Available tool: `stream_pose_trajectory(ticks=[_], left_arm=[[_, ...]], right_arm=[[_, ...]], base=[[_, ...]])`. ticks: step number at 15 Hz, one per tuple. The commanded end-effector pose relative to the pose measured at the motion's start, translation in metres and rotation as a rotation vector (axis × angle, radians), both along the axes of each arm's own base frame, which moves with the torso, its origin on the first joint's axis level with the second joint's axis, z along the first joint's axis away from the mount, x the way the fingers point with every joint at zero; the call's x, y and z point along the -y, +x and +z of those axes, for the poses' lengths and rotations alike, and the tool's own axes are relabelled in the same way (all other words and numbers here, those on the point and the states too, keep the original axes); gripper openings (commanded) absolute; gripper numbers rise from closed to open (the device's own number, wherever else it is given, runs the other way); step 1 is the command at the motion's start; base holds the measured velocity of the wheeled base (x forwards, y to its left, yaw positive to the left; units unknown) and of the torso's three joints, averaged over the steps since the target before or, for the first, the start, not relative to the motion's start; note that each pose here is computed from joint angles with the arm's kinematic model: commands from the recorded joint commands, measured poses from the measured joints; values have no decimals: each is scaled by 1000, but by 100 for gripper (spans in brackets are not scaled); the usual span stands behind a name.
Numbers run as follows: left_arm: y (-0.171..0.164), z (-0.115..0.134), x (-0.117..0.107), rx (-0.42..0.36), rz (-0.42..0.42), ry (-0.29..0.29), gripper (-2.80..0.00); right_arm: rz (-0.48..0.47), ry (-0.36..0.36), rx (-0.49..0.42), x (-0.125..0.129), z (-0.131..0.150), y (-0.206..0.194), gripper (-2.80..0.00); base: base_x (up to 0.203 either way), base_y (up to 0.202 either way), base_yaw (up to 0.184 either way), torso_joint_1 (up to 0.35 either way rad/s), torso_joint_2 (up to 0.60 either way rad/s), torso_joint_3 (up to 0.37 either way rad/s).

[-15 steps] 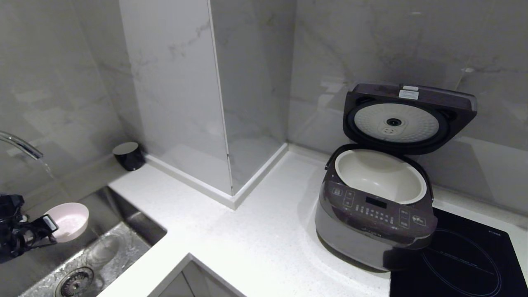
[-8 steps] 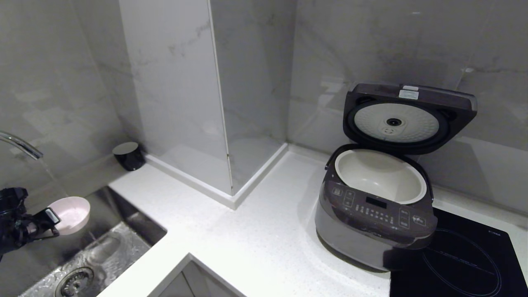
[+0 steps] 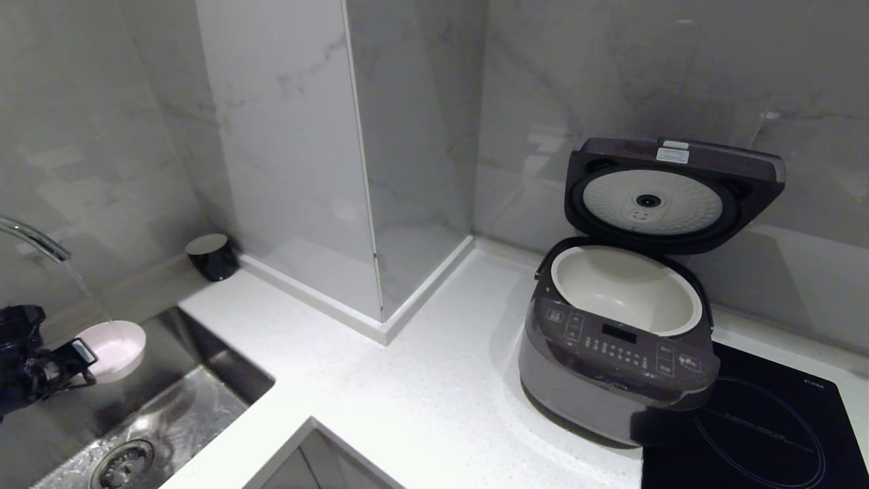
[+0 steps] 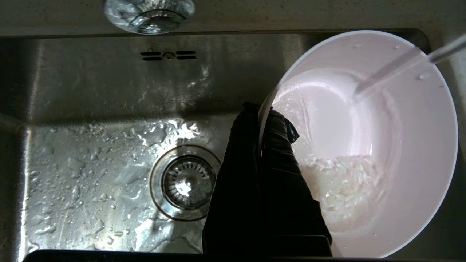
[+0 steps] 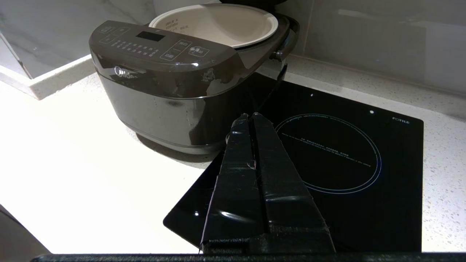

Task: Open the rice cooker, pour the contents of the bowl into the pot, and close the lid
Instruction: Fill a bowl with water from the tap

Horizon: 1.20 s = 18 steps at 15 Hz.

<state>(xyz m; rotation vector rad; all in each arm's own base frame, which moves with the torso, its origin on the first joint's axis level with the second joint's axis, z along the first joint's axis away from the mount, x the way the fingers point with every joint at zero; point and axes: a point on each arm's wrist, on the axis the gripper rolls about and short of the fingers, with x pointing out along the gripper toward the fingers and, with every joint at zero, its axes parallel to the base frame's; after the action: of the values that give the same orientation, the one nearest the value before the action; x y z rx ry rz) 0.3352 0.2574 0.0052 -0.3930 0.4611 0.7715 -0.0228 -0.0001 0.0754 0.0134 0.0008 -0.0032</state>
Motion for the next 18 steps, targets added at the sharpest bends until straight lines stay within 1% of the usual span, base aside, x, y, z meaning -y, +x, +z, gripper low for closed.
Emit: stream_pose_trajectory(ticks=[1, 5, 18], left_arm=[[0, 1, -1, 7, 2, 3, -280], [0, 0, 0, 9, 6, -4, -280], [0, 6, -2, 23, 9, 6, -280]], right_arm=[[0, 0, -1, 0, 0, 0, -280], [0, 0, 0, 0, 0, 0, -280], [0, 0, 1, 0, 0, 0, -280]], base=[[0, 0, 0, 0, 0, 0], [0, 0, 0, 0, 0, 0], [0, 0, 0, 0, 0, 0]])
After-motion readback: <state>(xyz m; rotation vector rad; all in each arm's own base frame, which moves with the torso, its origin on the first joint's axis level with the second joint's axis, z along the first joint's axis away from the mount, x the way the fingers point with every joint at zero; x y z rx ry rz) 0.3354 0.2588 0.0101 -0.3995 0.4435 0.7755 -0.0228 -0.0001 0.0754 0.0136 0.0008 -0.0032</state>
